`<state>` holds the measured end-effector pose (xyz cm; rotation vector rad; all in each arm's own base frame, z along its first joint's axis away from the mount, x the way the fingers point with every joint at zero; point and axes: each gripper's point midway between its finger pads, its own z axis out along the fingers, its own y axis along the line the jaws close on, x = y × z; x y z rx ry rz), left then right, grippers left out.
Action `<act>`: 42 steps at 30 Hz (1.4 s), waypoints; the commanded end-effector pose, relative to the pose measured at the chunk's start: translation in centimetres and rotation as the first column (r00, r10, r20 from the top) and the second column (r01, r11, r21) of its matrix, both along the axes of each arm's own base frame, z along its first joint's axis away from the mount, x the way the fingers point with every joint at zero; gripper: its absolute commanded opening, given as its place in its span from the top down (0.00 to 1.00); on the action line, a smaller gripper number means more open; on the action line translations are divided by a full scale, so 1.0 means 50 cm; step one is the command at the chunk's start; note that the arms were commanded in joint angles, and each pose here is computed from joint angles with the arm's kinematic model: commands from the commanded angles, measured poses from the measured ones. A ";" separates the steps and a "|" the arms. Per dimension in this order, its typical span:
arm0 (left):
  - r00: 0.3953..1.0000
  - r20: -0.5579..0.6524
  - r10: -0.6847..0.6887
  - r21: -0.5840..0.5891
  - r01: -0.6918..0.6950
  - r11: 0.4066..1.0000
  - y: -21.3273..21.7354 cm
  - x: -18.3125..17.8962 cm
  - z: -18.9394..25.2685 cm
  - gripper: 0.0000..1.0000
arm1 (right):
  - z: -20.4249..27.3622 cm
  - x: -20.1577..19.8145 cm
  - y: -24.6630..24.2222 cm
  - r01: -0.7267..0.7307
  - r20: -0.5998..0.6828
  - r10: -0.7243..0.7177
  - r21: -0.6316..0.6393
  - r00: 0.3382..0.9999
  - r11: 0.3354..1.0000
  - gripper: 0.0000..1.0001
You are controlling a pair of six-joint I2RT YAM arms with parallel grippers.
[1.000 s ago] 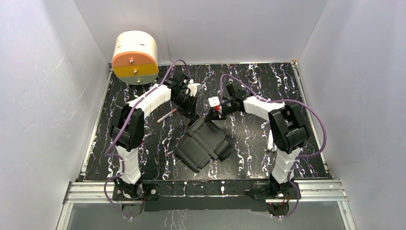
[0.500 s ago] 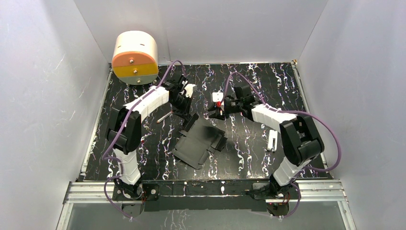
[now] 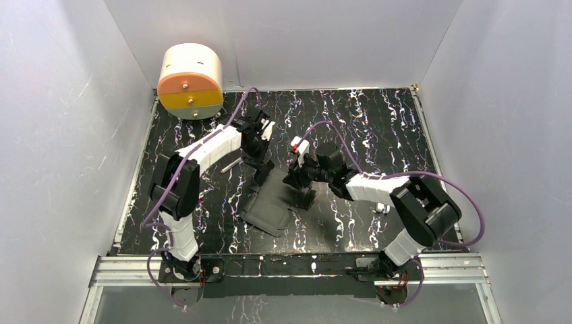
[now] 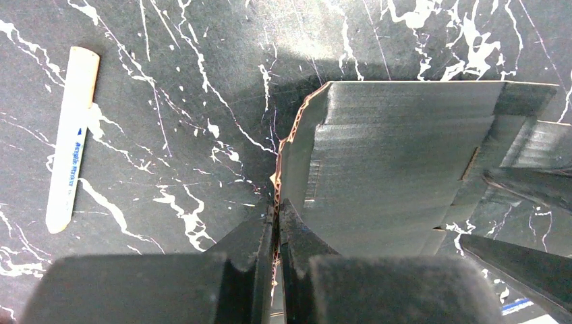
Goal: Fold the paper box
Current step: Fold the paper box at the center of the board.
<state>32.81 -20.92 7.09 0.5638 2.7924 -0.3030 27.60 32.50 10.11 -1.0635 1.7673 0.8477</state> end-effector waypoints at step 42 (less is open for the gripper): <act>0.896 0.401 0.189 -0.037 -0.190 0.981 0.004 -0.004 0.168 1.00 | 0.041 0.030 -0.183 0.601 -0.232 -0.564 0.133 0.792 0.788 0.21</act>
